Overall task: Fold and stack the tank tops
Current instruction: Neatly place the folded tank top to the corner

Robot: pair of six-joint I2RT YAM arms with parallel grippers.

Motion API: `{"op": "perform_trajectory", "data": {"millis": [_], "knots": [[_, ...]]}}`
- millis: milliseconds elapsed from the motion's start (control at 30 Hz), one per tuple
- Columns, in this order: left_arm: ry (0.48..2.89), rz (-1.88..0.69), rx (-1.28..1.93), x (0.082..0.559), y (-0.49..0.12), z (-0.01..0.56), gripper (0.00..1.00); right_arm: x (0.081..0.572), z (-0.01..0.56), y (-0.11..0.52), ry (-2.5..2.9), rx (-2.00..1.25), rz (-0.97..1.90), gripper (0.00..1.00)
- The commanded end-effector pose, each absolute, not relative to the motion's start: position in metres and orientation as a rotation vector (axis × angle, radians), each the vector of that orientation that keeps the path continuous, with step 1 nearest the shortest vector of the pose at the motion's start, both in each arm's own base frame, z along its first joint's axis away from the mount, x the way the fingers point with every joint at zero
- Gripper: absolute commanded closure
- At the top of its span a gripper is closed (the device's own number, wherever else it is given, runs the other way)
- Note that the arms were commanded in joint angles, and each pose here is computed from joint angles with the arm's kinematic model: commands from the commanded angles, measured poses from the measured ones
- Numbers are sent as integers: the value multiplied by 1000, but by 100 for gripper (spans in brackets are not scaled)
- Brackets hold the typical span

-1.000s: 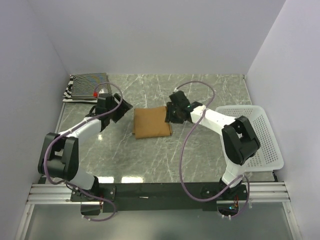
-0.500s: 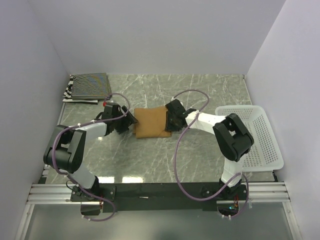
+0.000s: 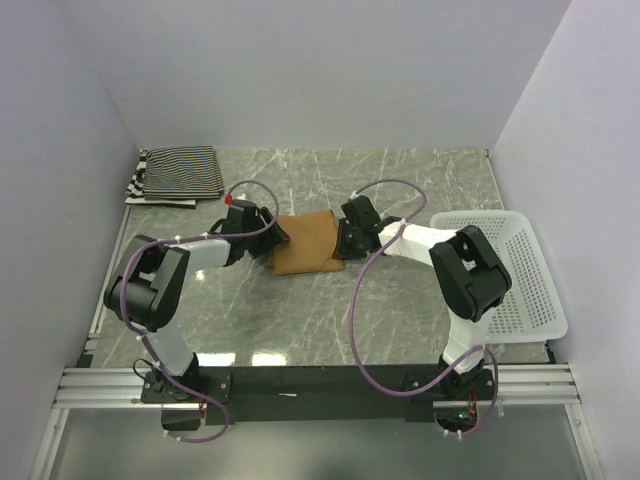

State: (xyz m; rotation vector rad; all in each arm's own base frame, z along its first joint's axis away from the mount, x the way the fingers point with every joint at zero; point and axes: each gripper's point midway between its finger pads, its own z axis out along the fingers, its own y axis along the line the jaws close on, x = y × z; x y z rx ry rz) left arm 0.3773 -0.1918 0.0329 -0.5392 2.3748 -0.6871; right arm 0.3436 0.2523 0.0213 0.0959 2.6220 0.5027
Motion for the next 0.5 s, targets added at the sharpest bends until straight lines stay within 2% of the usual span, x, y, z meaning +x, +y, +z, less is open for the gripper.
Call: {"op": "perform_trajectory", "data": {"millis": [0,133,200,233,333,367,467], "knots": [[2656,-461,-557,319,-177,-43,33,334,2,237,2681,90,430,70],[2665,-429,-543,320,-184,-46,41,334,7,239,2673,86,449,71],[2655,-422,-534,324,-184,-42,55,334,11,240,2665,79,462,71],[2660,-407,-521,323,-184,-40,71,334,13,241,2660,80,468,70],[2655,-311,-484,331,-175,-31,96,336,30,246,2630,66,515,65],[2633,-287,-468,343,-176,-22,99,336,35,247,2625,60,522,61],[2603,-76,-432,361,-154,-5,99,339,64,253,2571,42,576,53]]}}
